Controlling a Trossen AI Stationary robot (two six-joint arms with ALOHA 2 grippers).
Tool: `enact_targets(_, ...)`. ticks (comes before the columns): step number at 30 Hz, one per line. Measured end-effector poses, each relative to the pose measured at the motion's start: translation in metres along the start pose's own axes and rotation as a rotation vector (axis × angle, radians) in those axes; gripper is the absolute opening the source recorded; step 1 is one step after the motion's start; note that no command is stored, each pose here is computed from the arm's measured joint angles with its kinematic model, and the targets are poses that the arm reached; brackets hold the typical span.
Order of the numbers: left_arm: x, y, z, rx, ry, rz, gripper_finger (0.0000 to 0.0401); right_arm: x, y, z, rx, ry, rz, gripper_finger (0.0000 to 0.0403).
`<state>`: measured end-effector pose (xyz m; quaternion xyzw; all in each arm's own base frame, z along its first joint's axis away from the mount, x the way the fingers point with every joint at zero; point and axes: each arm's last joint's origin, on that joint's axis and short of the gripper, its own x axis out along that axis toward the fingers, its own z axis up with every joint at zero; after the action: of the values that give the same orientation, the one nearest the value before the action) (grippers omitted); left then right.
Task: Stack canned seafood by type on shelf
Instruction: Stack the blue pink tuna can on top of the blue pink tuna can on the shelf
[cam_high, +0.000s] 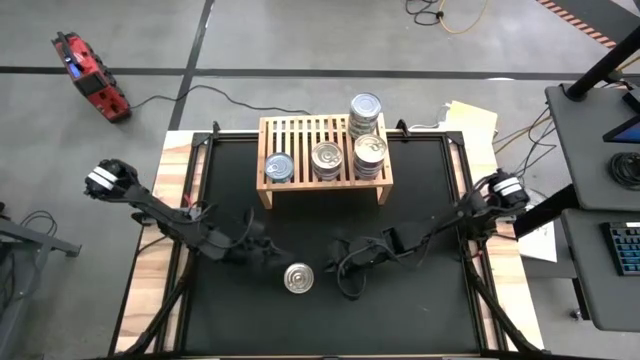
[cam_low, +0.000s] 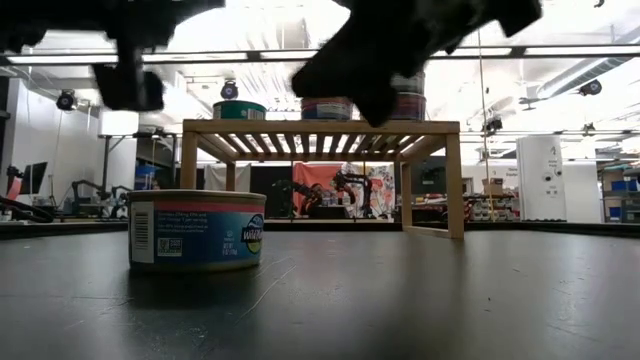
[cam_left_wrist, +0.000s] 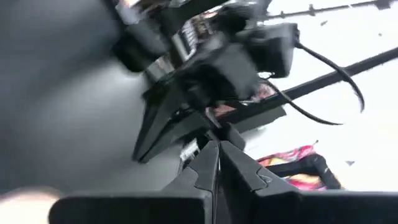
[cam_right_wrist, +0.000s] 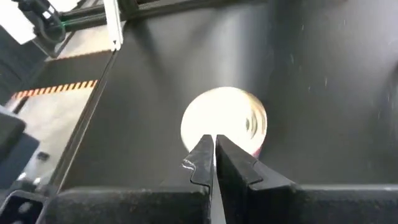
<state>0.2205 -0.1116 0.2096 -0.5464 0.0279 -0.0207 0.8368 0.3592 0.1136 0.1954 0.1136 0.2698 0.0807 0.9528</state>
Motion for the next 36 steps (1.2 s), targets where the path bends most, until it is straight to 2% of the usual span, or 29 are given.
enact_targets(2,-0.004,0.009,-0.002,-0.096,0.009,0.021,0.0000,0.008,-0.002,0.005,-0.039,-0.011,-0.005,0.0009)
enact_targets(4,-0.005,0.013,-0.003,-0.143,0.015,0.050,0.0000,0.015,-0.005,0.009,-0.047,-0.012,-0.016,0.0009)
enact_targets(9,0.000,0.012,-0.005,-0.104,0.039,0.137,0.0000,0.038,-0.006,0.015,-0.062,-0.016,-0.023,0.0009)
enact_targets(14,0.006,0.006,-0.007,-0.048,0.102,0.252,0.0000,0.059,-0.007,0.007,-0.035,0.022,-0.024,0.0009)
enact_targets(21,0.006,0.004,-0.009,-0.038,0.224,0.498,0.0000,0.064,-0.011,-0.004,0.026,0.131,-0.068,0.0009)
enact_targets(27,0.011,-0.009,-0.006,0.002,0.242,0.484,0.0000,0.064,-0.013,-0.008,0.040,0.167,-0.086,0.0009)
enact_targets(32,0.011,-0.008,-0.005,0.024,0.199,0.497,0.0000,0.066,-0.014,-0.013,0.040,0.180,-0.091,0.0009)
enact_targets(36,0.013,-0.005,-0.007,-0.042,0.173,0.521,0.0003,0.066,-0.014,-0.014,0.039,0.180,-0.091,0.0009)
